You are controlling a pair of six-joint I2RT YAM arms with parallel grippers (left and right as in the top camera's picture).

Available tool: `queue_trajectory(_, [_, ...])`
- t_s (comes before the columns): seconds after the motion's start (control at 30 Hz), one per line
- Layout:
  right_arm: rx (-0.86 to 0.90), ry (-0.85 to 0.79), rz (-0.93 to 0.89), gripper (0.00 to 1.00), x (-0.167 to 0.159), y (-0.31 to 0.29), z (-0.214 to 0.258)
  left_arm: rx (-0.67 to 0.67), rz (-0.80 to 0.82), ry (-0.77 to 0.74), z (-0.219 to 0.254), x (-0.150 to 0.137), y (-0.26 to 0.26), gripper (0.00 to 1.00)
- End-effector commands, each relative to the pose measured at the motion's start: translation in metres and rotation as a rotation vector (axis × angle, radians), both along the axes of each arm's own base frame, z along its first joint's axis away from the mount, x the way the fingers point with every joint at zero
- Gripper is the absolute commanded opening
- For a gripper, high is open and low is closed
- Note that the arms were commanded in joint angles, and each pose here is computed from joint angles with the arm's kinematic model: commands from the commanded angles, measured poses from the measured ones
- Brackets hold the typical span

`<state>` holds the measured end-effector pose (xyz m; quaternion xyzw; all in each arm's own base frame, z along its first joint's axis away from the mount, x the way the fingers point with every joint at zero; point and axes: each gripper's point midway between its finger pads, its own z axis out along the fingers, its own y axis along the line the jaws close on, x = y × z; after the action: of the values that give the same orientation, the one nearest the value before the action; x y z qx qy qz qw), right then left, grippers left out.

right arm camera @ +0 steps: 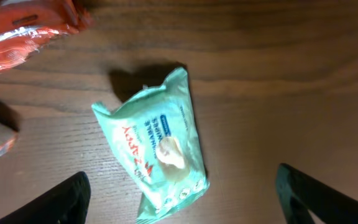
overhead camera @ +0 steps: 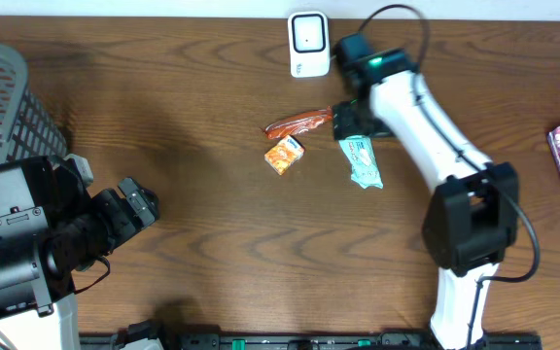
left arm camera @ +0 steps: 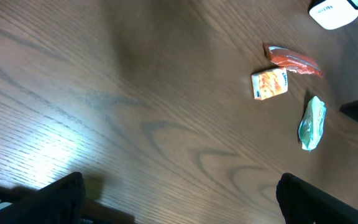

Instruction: Scan the item barcode

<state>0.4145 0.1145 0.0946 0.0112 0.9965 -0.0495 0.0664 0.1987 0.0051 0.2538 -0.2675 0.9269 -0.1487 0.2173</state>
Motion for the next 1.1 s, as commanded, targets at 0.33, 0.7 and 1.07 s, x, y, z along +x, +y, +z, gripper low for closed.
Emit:
queue_trajectory(0.33, [0.660, 0.151, 0.202, 0.75, -0.024, 0.014, -0.025, -0.010, -0.004, -0.007, 0.002, 0.000, -0.002, 0.98])
queue_trajectory(0.7, [0.656, 0.191, 0.142, 0.59, -0.046, 0.027, -0.078, -0.010, -0.004, -0.007, 0.002, 0.000, -0.002, 0.98])
queue_trajectory(1.07, [0.223, 0.110, 0.067, 0.62, -0.033, 0.025, -0.040, -0.010, -0.004, -0.007, 0.002, 0.000, -0.002, 0.98])
